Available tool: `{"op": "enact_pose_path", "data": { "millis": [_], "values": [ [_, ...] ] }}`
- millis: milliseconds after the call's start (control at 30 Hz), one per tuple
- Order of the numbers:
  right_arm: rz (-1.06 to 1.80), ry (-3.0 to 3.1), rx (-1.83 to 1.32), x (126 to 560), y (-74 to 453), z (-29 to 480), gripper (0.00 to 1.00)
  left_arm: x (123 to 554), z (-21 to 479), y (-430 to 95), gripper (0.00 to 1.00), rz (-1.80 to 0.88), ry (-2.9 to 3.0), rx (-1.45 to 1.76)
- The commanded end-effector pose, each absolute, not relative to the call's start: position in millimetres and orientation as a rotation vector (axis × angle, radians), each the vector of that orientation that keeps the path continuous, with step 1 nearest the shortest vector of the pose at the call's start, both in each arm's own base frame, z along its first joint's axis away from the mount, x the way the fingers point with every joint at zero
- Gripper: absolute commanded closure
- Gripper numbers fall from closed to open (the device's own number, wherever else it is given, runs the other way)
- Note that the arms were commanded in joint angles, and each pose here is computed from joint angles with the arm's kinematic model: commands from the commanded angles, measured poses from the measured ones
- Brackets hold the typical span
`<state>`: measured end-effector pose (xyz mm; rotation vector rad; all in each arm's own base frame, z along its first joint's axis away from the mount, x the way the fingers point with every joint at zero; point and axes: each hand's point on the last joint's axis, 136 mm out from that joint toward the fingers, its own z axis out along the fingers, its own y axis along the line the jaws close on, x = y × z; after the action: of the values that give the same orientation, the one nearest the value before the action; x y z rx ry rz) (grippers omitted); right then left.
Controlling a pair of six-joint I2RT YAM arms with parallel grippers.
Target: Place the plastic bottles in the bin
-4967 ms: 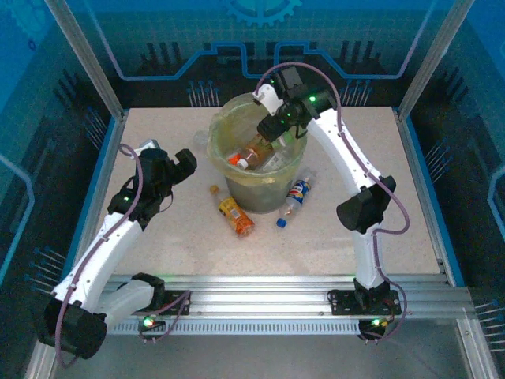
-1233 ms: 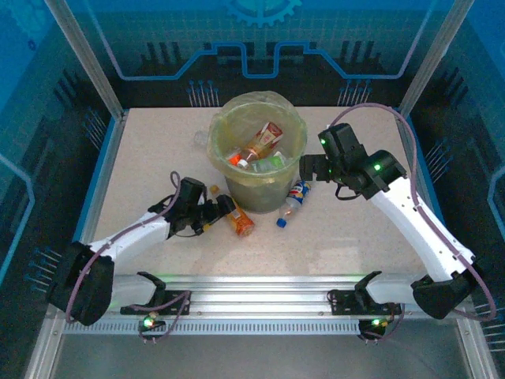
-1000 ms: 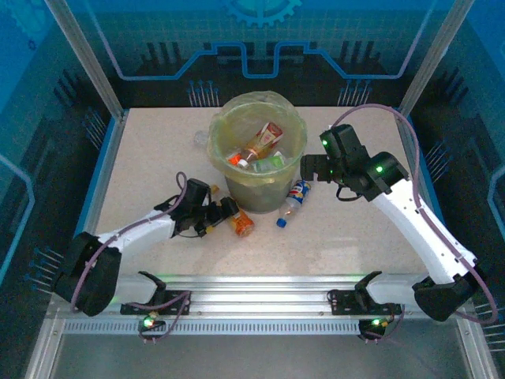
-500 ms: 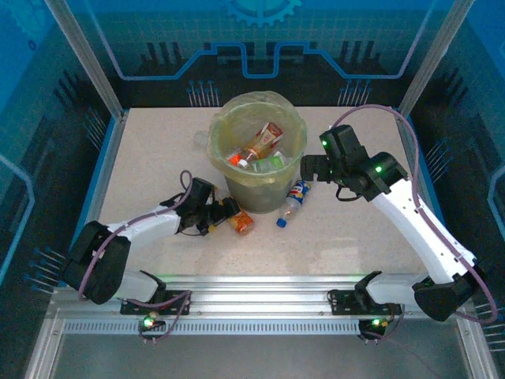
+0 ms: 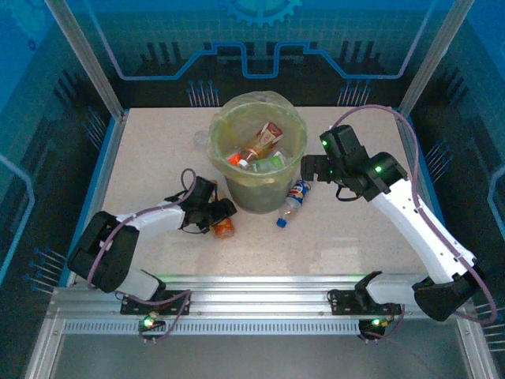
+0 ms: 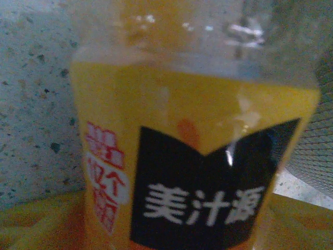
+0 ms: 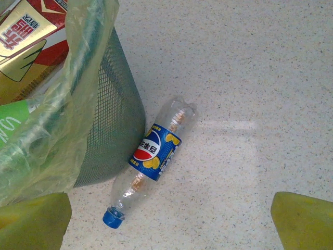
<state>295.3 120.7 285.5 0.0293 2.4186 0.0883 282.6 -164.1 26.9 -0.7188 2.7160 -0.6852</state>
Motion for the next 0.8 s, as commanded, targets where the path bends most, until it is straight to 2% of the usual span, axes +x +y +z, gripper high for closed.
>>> {"op": "enact_pose_path", "data": {
  "millis": [0, 100, 333, 567, 767],
  "values": [
    [0.069, 2.411, 0.064, 299, 115, 284, 0.0, 278, 11, -144, 0.26, -0.554, 2.755, -0.785],
    [0.065, 2.412, 0.066, 299, 115, 284, 0.0, 279, 10, -136, 0.31, -0.527, 2.751, -0.798],
    [0.064, 2.415, 0.07, 299, 114, 283, 0.0, 285, 16, -120, 0.52, -0.475, 2.724, -0.787],
    [0.063, 2.42, 0.086, 296, 111, 281, 0.0, 294, 51, -95, 0.58, -0.338, 2.645, -0.689],
    [0.074, 2.414, 0.115, 290, 107, 278, 0.0, 307, 117, -68, 0.59, -0.163, 2.498, -0.5]
  ]
}}
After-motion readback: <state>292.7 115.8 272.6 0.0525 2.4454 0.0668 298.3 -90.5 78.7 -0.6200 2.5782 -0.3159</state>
